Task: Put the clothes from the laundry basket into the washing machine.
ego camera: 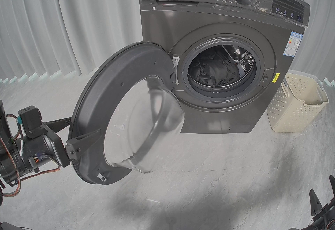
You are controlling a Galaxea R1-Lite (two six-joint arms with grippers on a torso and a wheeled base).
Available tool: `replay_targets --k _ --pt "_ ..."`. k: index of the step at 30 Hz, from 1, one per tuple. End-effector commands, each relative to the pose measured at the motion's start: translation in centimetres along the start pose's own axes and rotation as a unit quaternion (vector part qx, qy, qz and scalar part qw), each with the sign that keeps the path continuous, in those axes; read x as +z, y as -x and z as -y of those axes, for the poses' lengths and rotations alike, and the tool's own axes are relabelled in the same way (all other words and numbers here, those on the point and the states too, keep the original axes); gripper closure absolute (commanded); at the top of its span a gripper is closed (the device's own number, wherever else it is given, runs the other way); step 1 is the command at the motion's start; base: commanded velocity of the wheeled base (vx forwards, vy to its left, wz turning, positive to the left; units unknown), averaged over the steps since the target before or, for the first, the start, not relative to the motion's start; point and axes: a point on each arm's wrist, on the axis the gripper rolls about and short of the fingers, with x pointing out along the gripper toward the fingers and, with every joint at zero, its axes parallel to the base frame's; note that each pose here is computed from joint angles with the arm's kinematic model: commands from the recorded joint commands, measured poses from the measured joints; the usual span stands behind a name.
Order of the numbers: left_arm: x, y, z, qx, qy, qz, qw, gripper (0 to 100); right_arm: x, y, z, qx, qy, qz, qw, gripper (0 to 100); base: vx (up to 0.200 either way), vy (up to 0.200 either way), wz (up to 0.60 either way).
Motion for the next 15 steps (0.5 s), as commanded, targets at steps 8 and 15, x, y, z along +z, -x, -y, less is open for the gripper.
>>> replay_targets --k 8,15 --pt "0.4 1.6 0.7 -0.014 -0.008 0.029 0.9995 0 -0.5 0.0 0.0 0.001 0.000 -0.001 1.0000 0 0.000 0.000 0.00" --pt "1.0 -0.1 1.2 -0.034 -0.011 0.017 0.9992 0 -0.5 0.0 0.0 0.000 0.000 -0.001 1.0000 0 0.000 0.000 0.00"
